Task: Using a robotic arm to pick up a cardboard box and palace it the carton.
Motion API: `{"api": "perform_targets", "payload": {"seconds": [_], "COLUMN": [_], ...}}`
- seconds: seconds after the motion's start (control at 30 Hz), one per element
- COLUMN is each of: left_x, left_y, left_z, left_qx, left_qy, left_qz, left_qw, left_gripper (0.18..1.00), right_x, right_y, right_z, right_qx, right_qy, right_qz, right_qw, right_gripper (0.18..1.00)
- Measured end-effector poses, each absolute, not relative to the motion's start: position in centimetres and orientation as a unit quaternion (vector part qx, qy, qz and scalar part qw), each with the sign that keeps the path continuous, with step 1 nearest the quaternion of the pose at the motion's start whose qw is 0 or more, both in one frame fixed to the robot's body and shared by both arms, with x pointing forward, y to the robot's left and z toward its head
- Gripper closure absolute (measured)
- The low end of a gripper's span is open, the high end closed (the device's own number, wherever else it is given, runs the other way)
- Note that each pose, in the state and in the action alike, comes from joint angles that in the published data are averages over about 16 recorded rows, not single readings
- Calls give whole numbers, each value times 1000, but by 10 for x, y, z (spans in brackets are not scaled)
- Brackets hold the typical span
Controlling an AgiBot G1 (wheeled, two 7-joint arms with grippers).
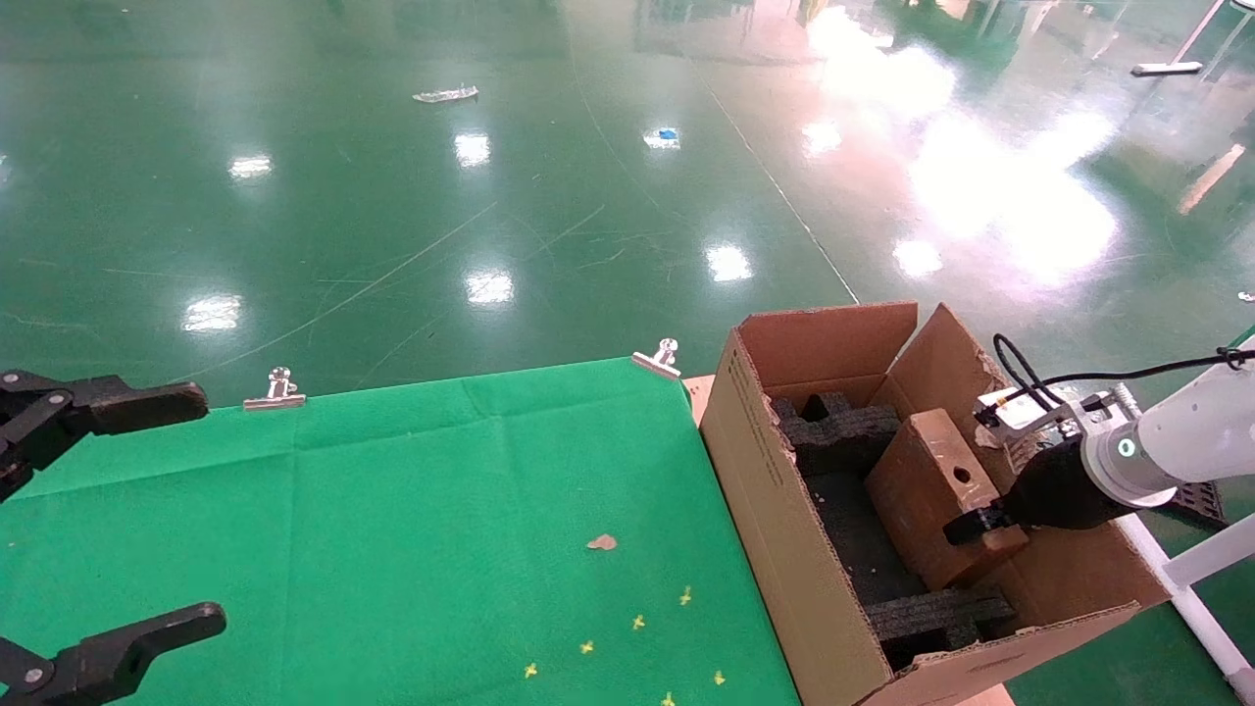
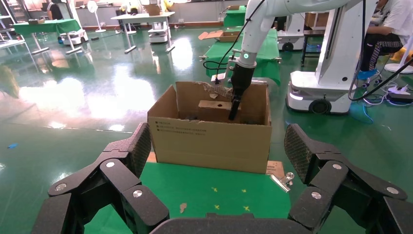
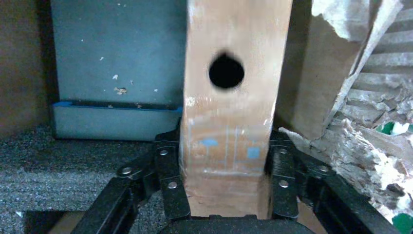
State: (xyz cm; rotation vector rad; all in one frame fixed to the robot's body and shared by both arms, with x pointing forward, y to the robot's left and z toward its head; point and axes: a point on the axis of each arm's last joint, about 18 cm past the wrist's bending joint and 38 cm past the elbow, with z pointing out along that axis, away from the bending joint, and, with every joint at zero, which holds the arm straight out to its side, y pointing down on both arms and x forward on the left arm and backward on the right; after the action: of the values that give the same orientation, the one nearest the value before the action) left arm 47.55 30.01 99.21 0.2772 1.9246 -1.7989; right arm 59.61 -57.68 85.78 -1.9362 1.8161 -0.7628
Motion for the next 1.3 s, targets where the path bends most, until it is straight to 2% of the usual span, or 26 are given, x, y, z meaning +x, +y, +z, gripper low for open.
{"api": "perform_targets", "payload": {"seconds": [0.4,0.6,0.97,1.3], "left_x": [475,475,475,475], "left_y": [300,300,300,300], "left_z": [992,992,992,992], "left_qx": [101,101,101,101], "left_qy": [705,705,705,705], "left_qz": [-659,-659,-659,-659], "left_qw": [244,244,244,244], "left_gripper": [184,184,184,184], "right_x": [598,598,591,569], "right_y": [-576,-574,-570,-557], "right_z": [864,885,980,1065], "right_qx": [-692,-690,-681,-681], "right_qy": [641,632,584,503], "right_qz": [-272,-280,-329,-389], "right_qw": [193,214,294,364], "right_gripper": [483,359,216,181]}}
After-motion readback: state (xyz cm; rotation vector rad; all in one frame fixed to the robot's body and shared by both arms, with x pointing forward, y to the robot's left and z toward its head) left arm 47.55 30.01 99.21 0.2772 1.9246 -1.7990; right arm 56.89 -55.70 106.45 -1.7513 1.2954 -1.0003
